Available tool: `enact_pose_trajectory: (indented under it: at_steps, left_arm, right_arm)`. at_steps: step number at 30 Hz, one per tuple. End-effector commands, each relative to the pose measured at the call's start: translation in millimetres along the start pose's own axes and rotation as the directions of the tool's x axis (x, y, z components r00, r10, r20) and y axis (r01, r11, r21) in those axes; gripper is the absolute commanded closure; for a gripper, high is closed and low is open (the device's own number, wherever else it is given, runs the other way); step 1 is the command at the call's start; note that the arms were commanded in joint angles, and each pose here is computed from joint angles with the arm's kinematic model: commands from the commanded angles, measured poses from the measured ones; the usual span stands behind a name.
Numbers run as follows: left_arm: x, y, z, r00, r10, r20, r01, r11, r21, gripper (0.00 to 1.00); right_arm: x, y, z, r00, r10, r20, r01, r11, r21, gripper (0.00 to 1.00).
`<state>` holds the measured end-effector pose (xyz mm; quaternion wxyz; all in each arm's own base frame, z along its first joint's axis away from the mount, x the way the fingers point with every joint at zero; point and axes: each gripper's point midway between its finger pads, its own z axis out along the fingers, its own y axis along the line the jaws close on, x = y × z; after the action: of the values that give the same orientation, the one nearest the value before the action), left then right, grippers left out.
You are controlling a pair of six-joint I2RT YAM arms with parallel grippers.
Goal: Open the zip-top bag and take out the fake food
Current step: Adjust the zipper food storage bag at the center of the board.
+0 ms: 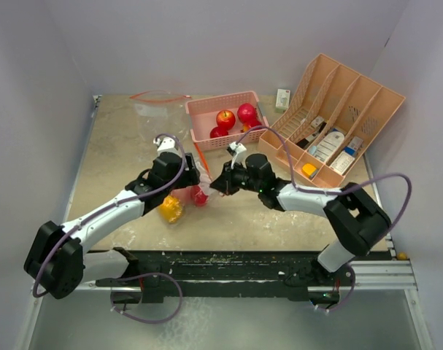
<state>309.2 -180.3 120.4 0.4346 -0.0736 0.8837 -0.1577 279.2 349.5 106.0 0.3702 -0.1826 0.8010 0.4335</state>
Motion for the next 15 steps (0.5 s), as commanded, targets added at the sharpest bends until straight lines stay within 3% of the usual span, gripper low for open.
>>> enact_pose_trajectory:
  at_steps: [1, 3, 12, 15]
  left_arm:
    - [-34.5, -22.1, -14.6, 0.996, 0.012, 0.084, -0.019, 0.997, 0.076, 0.1]
    - [-43.2, -30.6, -18.1, 0.994, 0.008, 0.109, -0.02, 0.993, 0.114, 0.0]
    - [-85.1, -60.9, -30.7, 0.975, -0.091, 0.203, 0.027, 0.954, 0.297, 0.01]
    - [-99.8, -68.6, -28.2, 0.969, -0.133, 0.207, 0.046, 0.925, 0.376, 0.01]
  right_arm:
    - [-38.2, 0.7, -24.0, 0.976, -0.216, 0.025, 0.212, 0.972, 0.103, 1.0]
    - [-45.0, -1.4, -37.2, 0.965, -0.263, 0.022, 0.257, 0.955, 0.147, 1.0]
    - [-84.4, -15.1, -107.4, 0.909, -0.413, 0.054, 0.359, 0.842, 0.402, 1.0]
    - [-88.8, -15.0, -119.4, 0.898, -0.435, 0.062, 0.37, 0.824, 0.429, 1.0]
